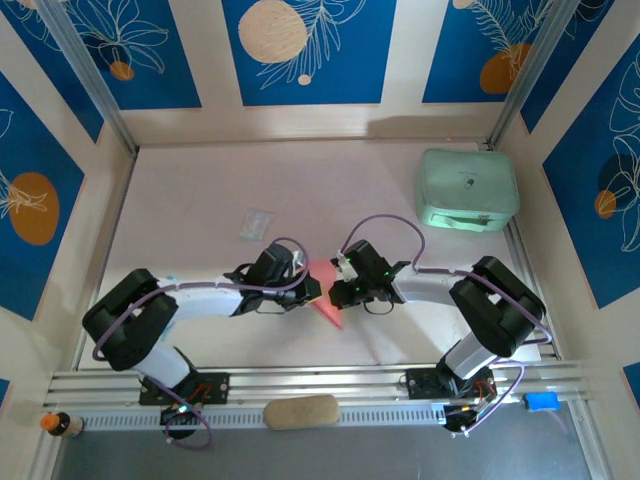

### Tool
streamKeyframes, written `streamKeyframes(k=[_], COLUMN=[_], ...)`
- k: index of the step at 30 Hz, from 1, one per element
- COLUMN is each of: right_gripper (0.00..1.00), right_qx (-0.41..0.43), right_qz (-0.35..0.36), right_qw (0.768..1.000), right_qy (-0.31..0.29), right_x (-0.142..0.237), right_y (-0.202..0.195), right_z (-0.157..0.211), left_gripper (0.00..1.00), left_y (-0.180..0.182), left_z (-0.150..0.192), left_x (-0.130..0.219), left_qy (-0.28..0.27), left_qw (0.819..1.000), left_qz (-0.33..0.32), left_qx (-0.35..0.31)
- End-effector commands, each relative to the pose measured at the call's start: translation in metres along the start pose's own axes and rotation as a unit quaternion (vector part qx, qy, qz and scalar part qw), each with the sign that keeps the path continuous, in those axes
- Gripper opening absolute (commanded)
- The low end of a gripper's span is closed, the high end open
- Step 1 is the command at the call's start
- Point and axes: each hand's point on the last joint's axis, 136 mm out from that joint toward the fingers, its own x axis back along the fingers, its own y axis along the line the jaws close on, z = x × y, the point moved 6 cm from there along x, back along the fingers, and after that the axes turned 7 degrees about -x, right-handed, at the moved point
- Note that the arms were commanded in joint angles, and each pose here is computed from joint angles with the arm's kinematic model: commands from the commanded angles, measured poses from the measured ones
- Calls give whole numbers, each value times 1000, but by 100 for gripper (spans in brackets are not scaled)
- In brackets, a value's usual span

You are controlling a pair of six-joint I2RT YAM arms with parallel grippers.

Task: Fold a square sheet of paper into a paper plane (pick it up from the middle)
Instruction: Third fold the triangle at the center of the table.

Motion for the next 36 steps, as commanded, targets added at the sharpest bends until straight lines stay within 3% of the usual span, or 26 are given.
streamKeyframes(k=[1,30,34,36], right_gripper=[2,2,7,13], right_qx=[-7,-5,-5,-9], right_qz=[3,0,-4,-2], right_qw=[1000,1000,1000,1000], right_qy=[14,14,11,8], right_x=[-4,-4,0,7], right_y=[-2,-1,2,5], right_z=[4,4,2,-1], left_gripper=[0,0,0,0], left_y=[-1,47,54,55], left_z=[-1,20,23,24], left_x=[-9,-24,-24,-23], left_qy=[-7,25,27,28], left_qw=[1000,998,997,997], left_qz=[19,-51,-61,-65], left_qx=[13,40,44,44])
